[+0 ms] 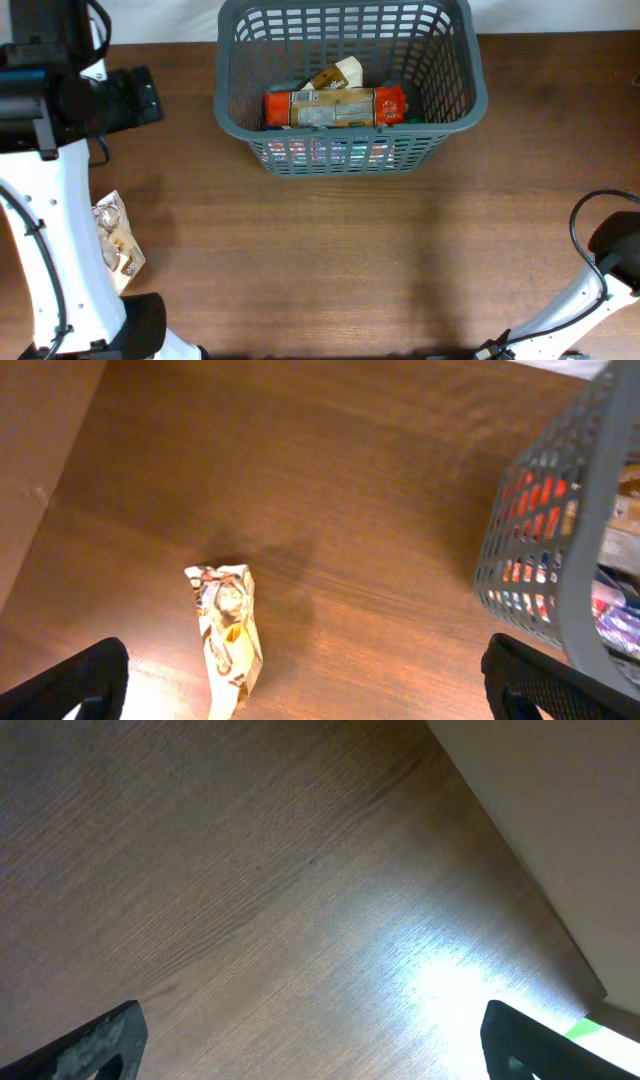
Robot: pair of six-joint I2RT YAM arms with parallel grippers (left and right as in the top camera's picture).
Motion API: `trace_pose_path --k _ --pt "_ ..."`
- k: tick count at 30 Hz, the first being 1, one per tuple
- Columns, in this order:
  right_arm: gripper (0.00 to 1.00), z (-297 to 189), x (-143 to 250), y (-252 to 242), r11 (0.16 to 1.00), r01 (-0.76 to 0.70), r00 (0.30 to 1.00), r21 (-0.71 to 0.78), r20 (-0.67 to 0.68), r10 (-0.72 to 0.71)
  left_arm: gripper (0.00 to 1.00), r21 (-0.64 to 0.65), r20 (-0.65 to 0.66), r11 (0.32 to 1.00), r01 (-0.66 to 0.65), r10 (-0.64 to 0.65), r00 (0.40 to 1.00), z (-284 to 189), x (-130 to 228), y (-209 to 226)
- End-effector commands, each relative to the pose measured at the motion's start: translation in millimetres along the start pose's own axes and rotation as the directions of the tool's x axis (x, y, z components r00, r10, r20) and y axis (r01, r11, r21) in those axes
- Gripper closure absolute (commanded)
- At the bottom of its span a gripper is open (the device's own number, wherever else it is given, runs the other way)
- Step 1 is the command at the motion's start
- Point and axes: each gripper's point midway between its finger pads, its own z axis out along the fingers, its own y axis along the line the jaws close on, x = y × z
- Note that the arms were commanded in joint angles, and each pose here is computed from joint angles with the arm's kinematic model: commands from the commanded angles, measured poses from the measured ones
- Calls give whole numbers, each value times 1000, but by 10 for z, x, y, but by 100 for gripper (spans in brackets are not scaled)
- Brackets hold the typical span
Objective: Pack container
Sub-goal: 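Withdraw the left gripper and move it over the clear snack bag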
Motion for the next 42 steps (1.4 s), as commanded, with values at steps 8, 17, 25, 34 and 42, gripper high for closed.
trace_pose_path --k 8,17,25,34,42 --pt "1 -6 5 -25 1000 -18 1000 0 0 18 1 -135 -171 984 117 -139 975 182 620 537" --pt "1 -6 5 -25 1000 -18 1000 0 0 18 1 -270 -325 934 236 -319 890 572 1121 1021" --pt "2 -6 5 -25 1000 -18 1000 0 0 18 1 -72 -415 981 179 -193 889 1204 1338 762" --pt "1 -6 5 -25 1000 -18 1000 0 0 18 1 -81 -491 983 167 -186 851 1706 1834 771" --pt "1 -6 5 -25 1000 -18 1000 0 0 18 1 -126 -500 968 216 -250 829 1749 1981 1123"
